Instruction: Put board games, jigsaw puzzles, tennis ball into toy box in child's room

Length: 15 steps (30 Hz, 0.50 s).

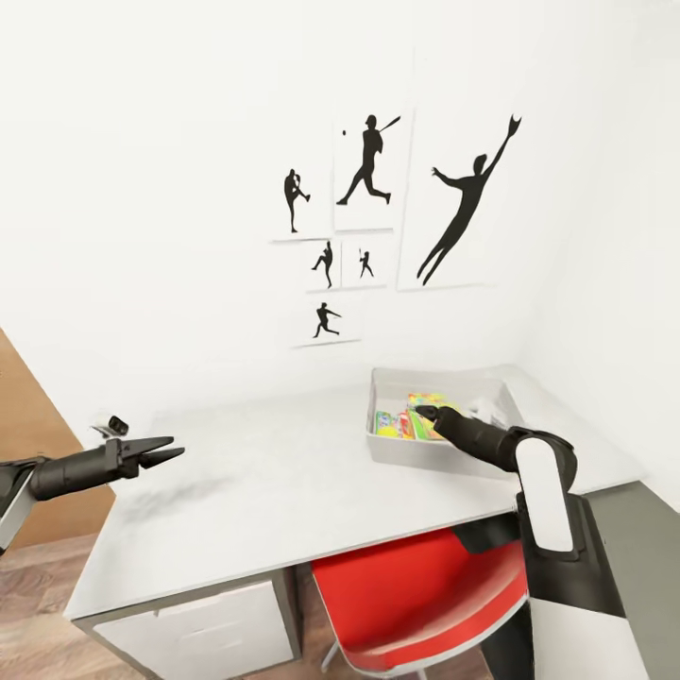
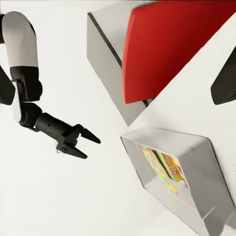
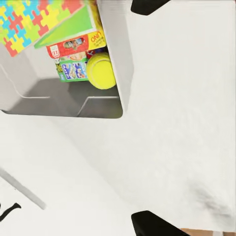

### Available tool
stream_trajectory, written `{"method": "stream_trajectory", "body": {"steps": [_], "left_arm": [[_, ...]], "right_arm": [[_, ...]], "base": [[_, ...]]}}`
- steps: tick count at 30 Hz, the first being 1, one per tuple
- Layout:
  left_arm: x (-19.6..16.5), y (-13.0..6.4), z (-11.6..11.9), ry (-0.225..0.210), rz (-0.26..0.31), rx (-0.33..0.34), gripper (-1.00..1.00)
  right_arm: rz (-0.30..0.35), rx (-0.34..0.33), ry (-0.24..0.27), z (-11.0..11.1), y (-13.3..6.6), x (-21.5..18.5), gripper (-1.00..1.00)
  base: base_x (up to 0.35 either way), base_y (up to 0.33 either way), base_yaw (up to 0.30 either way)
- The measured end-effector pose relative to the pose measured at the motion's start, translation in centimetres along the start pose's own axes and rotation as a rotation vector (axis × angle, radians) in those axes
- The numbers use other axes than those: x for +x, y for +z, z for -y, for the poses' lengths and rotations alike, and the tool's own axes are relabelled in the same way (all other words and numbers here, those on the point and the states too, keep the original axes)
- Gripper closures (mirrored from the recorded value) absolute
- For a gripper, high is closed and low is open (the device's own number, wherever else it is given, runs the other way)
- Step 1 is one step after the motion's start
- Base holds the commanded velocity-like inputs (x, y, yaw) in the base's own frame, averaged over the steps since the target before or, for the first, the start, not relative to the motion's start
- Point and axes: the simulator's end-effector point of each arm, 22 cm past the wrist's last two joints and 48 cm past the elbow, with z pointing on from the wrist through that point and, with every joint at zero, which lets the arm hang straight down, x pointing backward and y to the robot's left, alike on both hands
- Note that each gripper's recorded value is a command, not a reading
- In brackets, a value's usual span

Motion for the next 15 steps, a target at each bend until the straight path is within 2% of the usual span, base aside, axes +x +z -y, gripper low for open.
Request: {"method": "stream_trajectory", "body": {"steps": [2, 6, 9, 15], "left_arm": [[0.4, -0.2, -0.1, 0.031, 0.0, 0.0, -1.0], [0.5, -0.8, 0.0, 0.059, 0.002, -0.008, -1.0], [0.4, -1.2, 0.3, 0.068, 0.004, -0.005, -1.0], [0.4, -1.4, 1.3, 0.08, 0.004, 0.02, -1.0]], "right_arm": [[0.015, -0.052, 0.031, -0.1, -0.5, -0.6, -1.0], [0.034, -0.225, 0.097, -0.5, -2.4, -0.6, -1.0], [0.052, -0.352, 0.107, 0.1, -4.9, -0.9, -1.0], [0.1, -0.503, 0.149, 2.6, -9.8, -1.0, -1.0]], "base": [[-0.021, 0.007, 0.0], [-0.11, 0.022, 0.0], [-0.165, 0.06, 0.0], [-0.039, 0.014, 0.0]]}}
